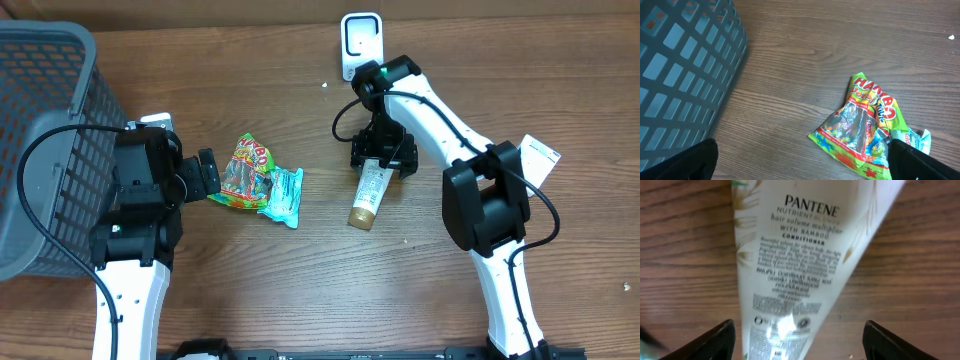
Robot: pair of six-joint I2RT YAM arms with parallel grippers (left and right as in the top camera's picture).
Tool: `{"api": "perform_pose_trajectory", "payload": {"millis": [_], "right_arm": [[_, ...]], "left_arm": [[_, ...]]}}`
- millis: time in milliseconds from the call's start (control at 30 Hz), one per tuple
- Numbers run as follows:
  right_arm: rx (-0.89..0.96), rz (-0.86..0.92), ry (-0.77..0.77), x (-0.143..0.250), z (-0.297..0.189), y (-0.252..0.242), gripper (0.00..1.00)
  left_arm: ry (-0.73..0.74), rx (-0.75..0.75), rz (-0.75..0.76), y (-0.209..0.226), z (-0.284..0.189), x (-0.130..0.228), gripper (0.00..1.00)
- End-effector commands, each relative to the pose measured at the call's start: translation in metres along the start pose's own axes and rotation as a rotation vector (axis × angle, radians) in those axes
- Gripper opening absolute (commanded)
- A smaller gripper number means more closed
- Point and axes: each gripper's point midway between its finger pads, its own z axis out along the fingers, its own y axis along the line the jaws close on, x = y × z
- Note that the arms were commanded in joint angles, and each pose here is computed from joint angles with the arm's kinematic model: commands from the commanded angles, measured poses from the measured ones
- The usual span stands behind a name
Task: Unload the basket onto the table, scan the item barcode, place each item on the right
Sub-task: 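Lift the Pantene tube with the right gripper toward the scanner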
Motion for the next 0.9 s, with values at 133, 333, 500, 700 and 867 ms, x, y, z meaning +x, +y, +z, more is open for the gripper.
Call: {"api": "perform_pose_trajectory", "payload": {"millis": [133,333,500,700,867], "right_arm": [[-0.006,-0.048,-0.063,-0.012,-0.004,0.0,0.67],[0.069,-0.107,-0.156,-0.032,-0.006,-0.01,0.65],[0.064,-0.211,-0.218,-0.048,-0.009,-0.006,0.67],[0.098,-0.035,-0.159,-0.036,0.005,-0.022,0.67],[0.119,0.063,-0.116,-0.027,0.025,-0.032,0.5]], "left_arm": [[-0.011,-0.011,0.009,0.003,-0.002,-0.003,1.0],[-0.011,-0.011,0.009,0.003,-0.002,-0.003,1.0],[-0.011,-0.011,0.009,0.003,-0.002,-0.003,1.0],[-0.011,-0.011,0.009,0.003,-0.002,-0.003,1.0],[-0.012,-0.011,0.009,0.003,-0.002,-0.003,1.0]]}}
